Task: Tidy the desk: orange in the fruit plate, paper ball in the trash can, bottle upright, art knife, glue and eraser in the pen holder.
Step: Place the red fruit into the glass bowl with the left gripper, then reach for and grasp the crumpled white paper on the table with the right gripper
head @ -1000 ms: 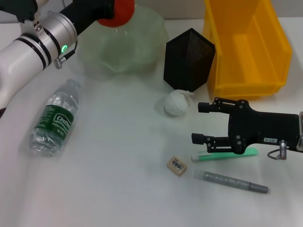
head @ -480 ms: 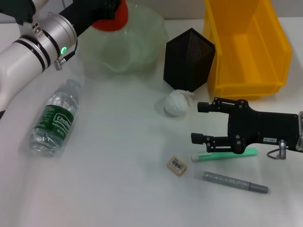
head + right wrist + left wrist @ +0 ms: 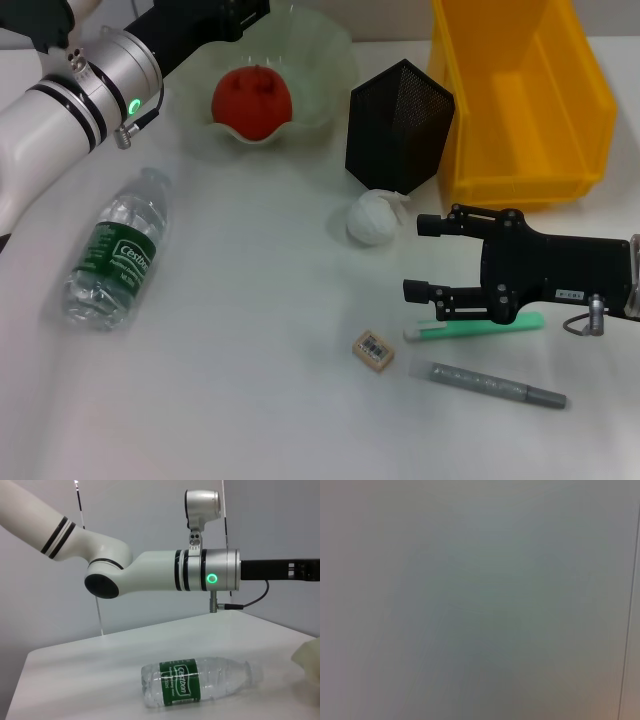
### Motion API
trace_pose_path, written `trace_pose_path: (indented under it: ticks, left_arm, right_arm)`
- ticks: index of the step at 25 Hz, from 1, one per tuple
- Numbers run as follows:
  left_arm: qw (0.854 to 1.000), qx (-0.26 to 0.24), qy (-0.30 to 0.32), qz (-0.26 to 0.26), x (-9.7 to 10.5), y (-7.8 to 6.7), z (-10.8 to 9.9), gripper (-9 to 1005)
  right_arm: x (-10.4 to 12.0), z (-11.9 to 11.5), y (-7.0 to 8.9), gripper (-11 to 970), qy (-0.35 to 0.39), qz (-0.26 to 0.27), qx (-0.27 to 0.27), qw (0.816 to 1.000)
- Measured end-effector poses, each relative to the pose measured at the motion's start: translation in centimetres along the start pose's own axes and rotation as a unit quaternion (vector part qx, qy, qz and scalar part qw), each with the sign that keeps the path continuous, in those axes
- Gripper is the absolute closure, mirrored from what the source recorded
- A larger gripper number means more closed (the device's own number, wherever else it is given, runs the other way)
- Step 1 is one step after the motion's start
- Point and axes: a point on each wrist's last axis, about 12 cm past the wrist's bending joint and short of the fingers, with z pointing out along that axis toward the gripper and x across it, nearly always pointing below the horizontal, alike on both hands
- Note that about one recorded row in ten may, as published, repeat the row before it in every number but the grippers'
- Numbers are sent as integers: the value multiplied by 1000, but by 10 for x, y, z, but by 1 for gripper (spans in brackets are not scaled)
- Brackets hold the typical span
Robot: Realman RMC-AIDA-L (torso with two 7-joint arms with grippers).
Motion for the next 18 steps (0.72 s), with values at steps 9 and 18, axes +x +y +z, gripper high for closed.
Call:
trace_pose_path:
  ticks: [9, 18]
  left_arm:
    - [1000, 1, -1, -5, 0, 0, -1, 162]
    - [996, 59, -45, -56, 4, 1, -32, 162]
  right_arm:
    - [0, 0, 0, 152, 0, 0, 0, 1000]
    - [0, -1, 0, 152, -1, 1, 2, 1000]
